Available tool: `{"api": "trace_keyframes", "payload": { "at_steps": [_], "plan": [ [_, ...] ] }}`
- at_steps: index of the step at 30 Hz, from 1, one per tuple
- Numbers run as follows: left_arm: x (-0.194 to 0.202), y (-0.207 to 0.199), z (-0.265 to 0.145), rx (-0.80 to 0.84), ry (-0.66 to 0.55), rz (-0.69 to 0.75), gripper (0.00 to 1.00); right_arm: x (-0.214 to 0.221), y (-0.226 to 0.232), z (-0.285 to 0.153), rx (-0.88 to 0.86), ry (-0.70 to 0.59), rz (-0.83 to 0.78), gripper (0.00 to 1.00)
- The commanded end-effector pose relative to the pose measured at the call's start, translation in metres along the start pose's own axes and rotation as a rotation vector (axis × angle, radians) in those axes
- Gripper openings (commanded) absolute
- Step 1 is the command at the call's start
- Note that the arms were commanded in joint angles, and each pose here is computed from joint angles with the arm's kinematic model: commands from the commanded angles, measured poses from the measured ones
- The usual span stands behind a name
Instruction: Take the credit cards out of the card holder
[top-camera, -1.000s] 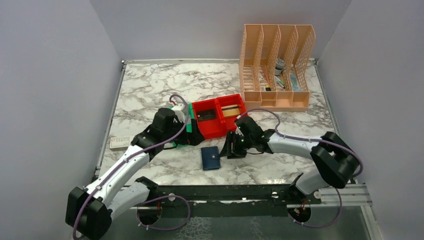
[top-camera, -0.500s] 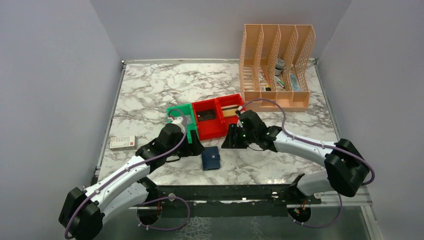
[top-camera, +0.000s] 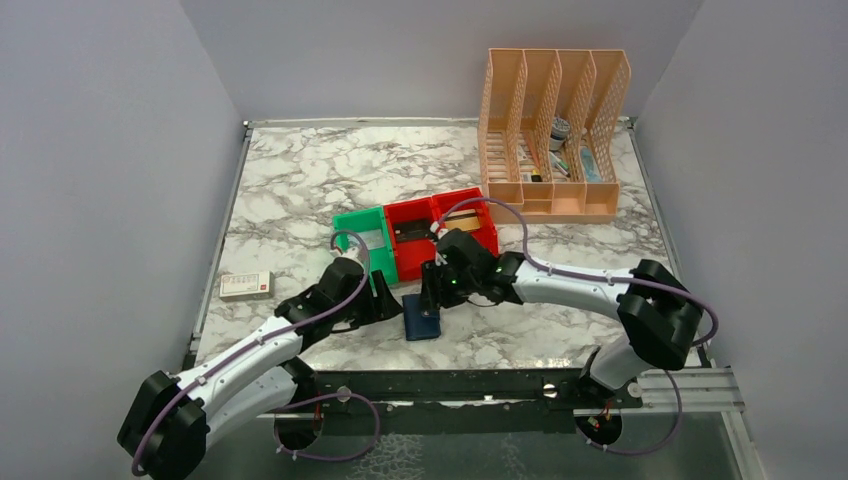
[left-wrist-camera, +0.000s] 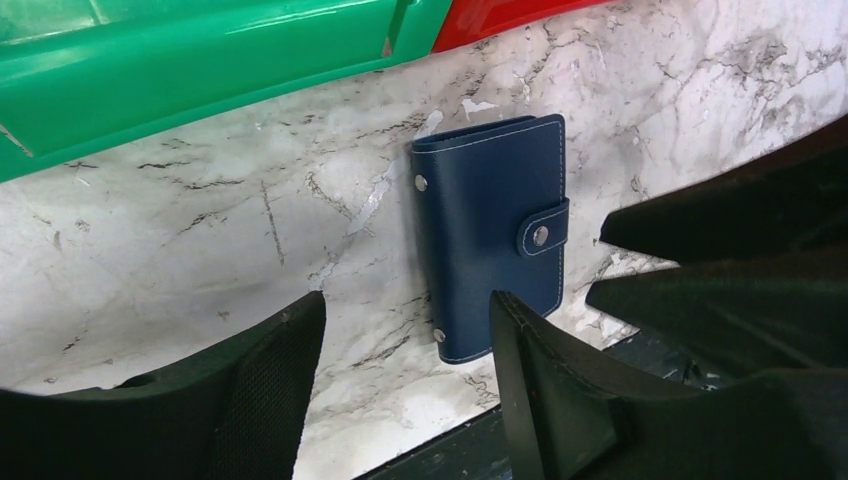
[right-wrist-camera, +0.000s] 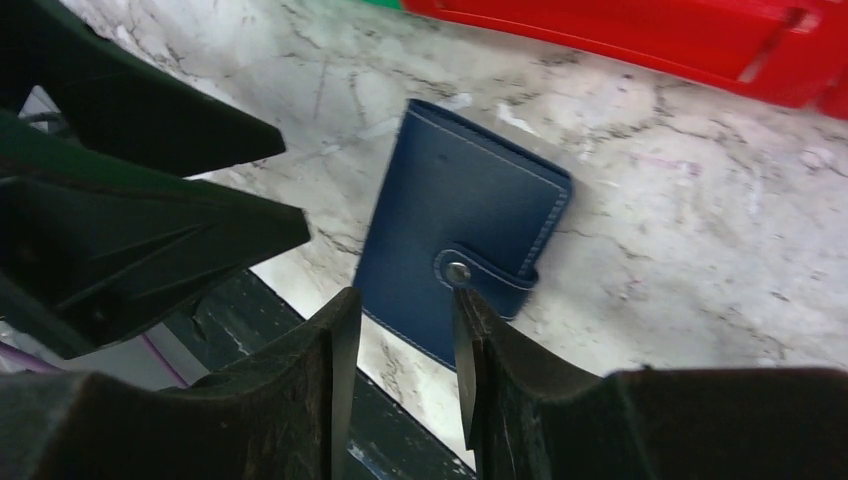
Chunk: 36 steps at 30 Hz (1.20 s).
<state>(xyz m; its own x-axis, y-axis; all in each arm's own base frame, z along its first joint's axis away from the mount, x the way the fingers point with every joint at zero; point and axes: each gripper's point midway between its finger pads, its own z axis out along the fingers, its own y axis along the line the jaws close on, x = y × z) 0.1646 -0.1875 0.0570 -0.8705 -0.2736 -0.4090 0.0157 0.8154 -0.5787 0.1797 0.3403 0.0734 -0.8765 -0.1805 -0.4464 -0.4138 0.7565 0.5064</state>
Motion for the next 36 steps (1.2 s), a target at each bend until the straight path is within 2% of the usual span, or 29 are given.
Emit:
{"api": "trace_keyframes", "payload": {
  "at_steps": [1, 6, 14, 20, 23, 30, 34, 36],
  "plan": [
    [-0.013, -0.005, 0.001, -0.008, -0.048, -0.01, 0.62, -0.006, 0.002, 0.008, 0.112, -0.033, -0.084, 0.39],
    [-0.017, -0.003, -0.001, -0.021, -0.073, -0.015, 0.62, 0.001, -0.002, 0.021, 0.238, 0.001, -0.132, 0.38],
    [-0.017, 0.003, -0.005, -0.037, -0.099, -0.025, 0.62, 0.015, -0.019, 0.026, 0.338, 0.029, -0.139, 0.38],
    [-0.018, -0.003, -0.005, -0.017, -0.084, -0.005, 0.62, 0.03, -0.041, 0.036, 0.429, 0.078, -0.12, 0.39],
    [-0.015, -0.009, -0.001, 0.01, -0.062, -0.001, 0.64, 0.032, -0.045, 0.036, 0.437, 0.064, -0.1, 0.35],
    [-0.008, -0.014, 0.01, 0.013, -0.014, 0.022, 0.64, 0.034, -0.026, 0.038, 0.292, 0.045, -0.04, 0.16],
    [-0.002, -0.013, 0.016, -0.004, 0.019, 0.048, 0.66, 0.028, -0.027, 0.034, 0.178, 0.047, 0.032, 0.13],
    [0.002, -0.011, 0.018, -0.016, 0.032, 0.058, 0.68, 0.03, -0.034, 0.029, 0.123, 0.055, 0.083, 0.07]
  ]
}}
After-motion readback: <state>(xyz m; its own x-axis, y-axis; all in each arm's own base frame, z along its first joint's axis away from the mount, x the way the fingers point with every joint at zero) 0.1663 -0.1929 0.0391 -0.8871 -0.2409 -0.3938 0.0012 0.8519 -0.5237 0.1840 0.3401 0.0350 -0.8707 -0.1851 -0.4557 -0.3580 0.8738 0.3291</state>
